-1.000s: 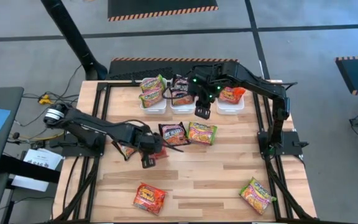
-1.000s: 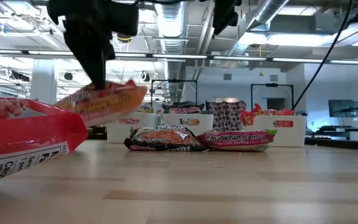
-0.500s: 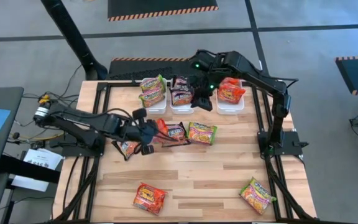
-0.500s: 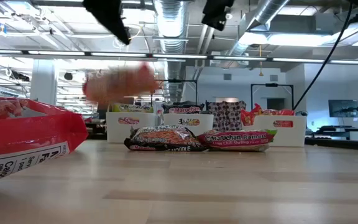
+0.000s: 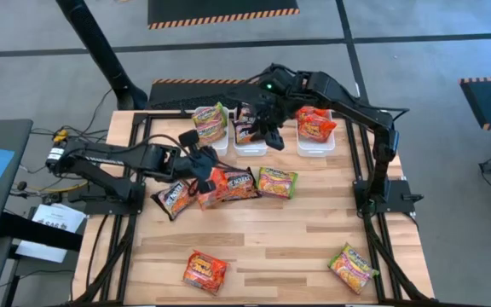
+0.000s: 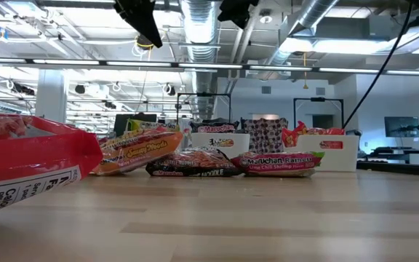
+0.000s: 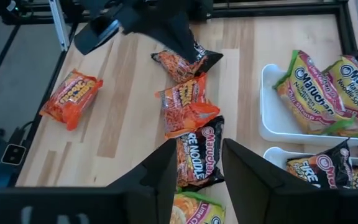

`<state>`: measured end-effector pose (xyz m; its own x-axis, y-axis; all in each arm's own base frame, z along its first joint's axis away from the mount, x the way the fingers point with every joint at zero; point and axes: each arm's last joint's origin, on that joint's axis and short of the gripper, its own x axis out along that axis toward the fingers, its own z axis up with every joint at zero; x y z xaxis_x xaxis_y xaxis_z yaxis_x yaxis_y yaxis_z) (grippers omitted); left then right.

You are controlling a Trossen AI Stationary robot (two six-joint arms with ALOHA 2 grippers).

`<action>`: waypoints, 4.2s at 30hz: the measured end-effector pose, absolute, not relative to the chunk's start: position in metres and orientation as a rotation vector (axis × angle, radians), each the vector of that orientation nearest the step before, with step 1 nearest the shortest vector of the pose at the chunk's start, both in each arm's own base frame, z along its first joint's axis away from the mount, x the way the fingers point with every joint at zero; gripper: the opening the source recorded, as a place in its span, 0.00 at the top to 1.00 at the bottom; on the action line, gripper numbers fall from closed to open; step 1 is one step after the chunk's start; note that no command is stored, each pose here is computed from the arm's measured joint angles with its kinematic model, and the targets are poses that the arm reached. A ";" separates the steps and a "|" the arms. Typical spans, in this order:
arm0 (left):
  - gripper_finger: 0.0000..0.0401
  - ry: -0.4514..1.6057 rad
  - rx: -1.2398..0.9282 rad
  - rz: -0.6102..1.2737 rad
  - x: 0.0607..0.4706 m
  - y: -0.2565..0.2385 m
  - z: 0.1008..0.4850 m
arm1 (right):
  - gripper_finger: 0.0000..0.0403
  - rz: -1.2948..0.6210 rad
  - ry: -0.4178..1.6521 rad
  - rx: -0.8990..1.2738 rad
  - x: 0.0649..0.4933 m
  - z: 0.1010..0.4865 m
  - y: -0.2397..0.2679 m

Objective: Sort Maruchan noodles
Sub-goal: Put the orange noodle pack into the right white bin

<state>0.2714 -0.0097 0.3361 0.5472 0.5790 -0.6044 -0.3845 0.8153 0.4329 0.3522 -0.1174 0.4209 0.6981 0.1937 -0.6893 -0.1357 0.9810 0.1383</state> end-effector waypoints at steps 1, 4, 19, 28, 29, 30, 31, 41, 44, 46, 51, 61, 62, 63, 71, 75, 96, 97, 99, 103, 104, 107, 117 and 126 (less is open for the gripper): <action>1.00 0.798 0.237 0.606 0.271 -0.008 0.338 | 0.61 0.186 0.778 0.078 0.352 0.421 -0.117; 1.00 0.748 0.153 0.660 0.269 -0.002 0.351 | 0.56 0.196 0.778 0.074 0.353 0.421 -0.114; 1.00 0.479 0.037 0.753 0.214 0.011 0.425 | 0.40 0.241 0.909 0.206 0.409 0.357 -0.113; 1.00 0.397 -0.019 0.735 0.187 0.011 0.440 | 0.41 0.193 1.030 0.383 0.444 0.293 -0.125; 1.00 0.401 -0.017 0.734 0.185 0.011 0.440 | 0.41 0.194 1.034 0.413 0.448 0.286 -0.126; 1.00 0.411 -0.015 0.733 0.184 0.011 0.439 | 0.41 0.196 1.043 0.444 0.452 0.279 -0.126; 1.00 0.407 -0.021 0.734 0.184 0.011 0.439 | 0.41 0.195 1.058 0.476 0.454 0.272 -0.127; 1.00 0.461 -0.046 0.748 0.184 0.011 0.432 | 0.41 0.112 1.088 0.660 0.477 0.224 -0.137; 1.00 0.467 -0.057 0.754 0.183 0.011 0.431 | 0.41 0.114 1.070 0.654 0.482 0.218 -0.137; 1.00 0.483 -0.051 0.755 0.184 0.011 0.429 | 0.41 0.108 1.052 0.651 0.484 0.219 -0.137; 1.00 0.482 -0.050 0.756 0.184 0.011 0.429 | 0.41 0.034 1.004 0.568 0.492 0.220 -0.132; 1.00 0.489 -0.047 0.757 0.184 0.011 0.429 | 0.41 0.005 1.014 0.530 0.495 0.211 -0.121; 1.00 0.489 -0.046 0.758 0.184 0.011 0.429 | 0.41 0.001 1.019 0.539 0.495 0.208 -0.121; 1.00 0.489 -0.046 0.758 0.184 0.011 0.429 | 0.41 -0.006 1.020 0.553 0.495 0.205 -0.121; 1.00 0.496 -0.042 0.762 0.184 0.011 0.428 | 0.41 -0.020 1.030 0.586 0.493 0.191 -0.122; 1.00 0.495 -0.042 0.762 0.184 0.011 0.428 | 0.41 -0.016 1.017 0.600 0.496 0.192 -0.118; 1.00 0.495 -0.042 0.761 0.184 0.011 0.428 | 0.97 -0.059 1.012 0.532 0.501 0.192 -0.101; 1.00 0.497 -0.041 0.762 0.184 0.011 0.428 | 0.97 -0.059 1.013 0.533 0.501 0.192 -0.101; 1.00 0.509 -0.037 0.763 0.183 0.011 0.427 | 0.97 -0.060 1.017 0.534 0.501 0.191 -0.101; 1.00 0.529 -0.052 0.775 0.181 0.011 0.425 | 0.99 -0.055 1.051 0.528 0.493 0.202 -0.099; 1.00 0.534 -0.054 0.777 0.180 0.012 0.424 | 0.99 -0.048 1.048 0.515 0.491 0.209 -0.098; 1.00 0.544 -0.053 0.779 0.180 0.012 0.423 | 0.99 -0.026 1.035 0.481 0.481 0.235 -0.094; 1.00 0.550 -0.050 0.782 0.179 0.012 0.423 | 0.99 -0.028 0.901 0.384 0.445 0.318 -0.087; 1.00 0.553 -0.048 0.782 0.179 0.012 0.423 | 0.99 -0.127 0.874 0.262 0.400 0.369 -0.092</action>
